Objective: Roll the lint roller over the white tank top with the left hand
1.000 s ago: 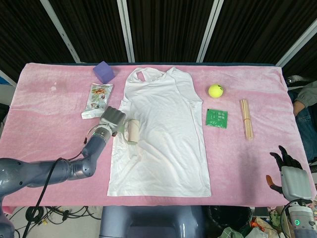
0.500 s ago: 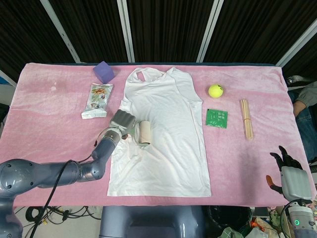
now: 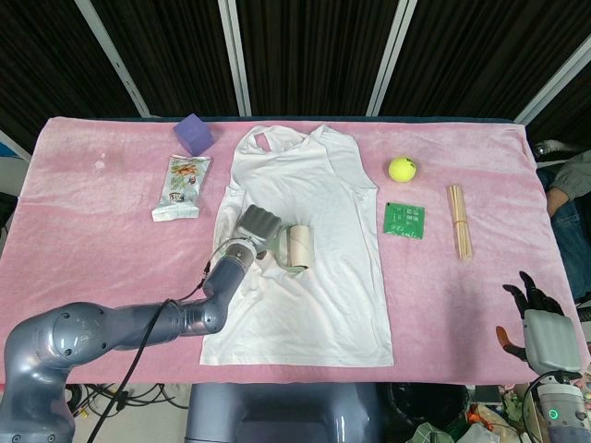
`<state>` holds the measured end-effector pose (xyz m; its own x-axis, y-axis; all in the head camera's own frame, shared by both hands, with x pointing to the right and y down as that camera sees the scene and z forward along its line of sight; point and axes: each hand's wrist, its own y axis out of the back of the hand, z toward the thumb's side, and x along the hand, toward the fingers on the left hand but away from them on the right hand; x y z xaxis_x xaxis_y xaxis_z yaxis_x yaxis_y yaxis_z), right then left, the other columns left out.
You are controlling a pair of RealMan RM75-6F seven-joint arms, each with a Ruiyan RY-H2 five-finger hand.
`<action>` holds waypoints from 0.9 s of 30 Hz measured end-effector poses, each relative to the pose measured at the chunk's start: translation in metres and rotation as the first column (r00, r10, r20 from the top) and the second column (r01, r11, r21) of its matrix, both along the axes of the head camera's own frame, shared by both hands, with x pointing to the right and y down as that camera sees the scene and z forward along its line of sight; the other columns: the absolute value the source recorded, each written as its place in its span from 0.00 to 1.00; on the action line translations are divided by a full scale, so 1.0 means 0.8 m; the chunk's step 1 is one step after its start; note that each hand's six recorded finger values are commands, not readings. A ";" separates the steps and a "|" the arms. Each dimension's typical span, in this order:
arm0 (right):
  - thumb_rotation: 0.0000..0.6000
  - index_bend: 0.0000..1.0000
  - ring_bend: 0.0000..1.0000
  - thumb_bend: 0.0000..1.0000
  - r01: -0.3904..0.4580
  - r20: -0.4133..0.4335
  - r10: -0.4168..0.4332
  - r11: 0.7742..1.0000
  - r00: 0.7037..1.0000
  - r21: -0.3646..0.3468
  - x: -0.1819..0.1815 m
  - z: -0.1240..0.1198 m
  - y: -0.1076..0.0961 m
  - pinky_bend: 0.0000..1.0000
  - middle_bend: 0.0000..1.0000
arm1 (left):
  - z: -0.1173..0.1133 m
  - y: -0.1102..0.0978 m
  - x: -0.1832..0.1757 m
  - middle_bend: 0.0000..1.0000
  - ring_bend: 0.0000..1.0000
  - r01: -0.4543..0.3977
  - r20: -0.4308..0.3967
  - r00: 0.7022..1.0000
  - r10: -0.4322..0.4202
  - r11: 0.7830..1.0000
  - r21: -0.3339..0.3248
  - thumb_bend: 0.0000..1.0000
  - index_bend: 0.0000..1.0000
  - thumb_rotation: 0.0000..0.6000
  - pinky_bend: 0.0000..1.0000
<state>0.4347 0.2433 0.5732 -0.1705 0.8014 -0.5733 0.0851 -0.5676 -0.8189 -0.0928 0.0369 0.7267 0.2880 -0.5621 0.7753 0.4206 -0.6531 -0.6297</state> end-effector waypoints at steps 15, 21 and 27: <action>1.00 0.24 0.16 0.28 0.002 0.000 -0.002 1.000 1.000 -0.005 -0.001 0.001 0.001 0.20 0.03 | 0.007 -0.004 -0.015 0.72 0.55 -0.028 0.049 0.998 0.028 1.000 0.009 0.58 0.74 1.00 0.72; 1.00 0.25 0.16 0.28 -0.003 -0.002 0.003 1.000 1.000 -0.007 0.000 0.002 0.001 0.20 0.03 | -0.004 -0.013 -0.050 0.72 0.55 -0.033 0.087 0.996 0.032 0.999 0.010 0.58 0.74 1.00 0.72; 1.00 0.25 0.16 0.28 -0.010 -0.004 0.010 1.000 1.000 -0.009 0.000 0.003 0.001 0.20 0.03 | -0.018 -0.018 -0.101 0.72 0.55 -0.031 0.142 0.989 0.030 1.000 0.003 0.58 0.75 1.00 0.72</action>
<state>0.4348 0.2444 0.5753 -0.1806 0.7943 -0.5800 0.0880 -0.5743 -0.8139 -0.1738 0.0226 0.7122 0.1929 -0.5588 0.8065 0.5255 -0.6353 -0.5659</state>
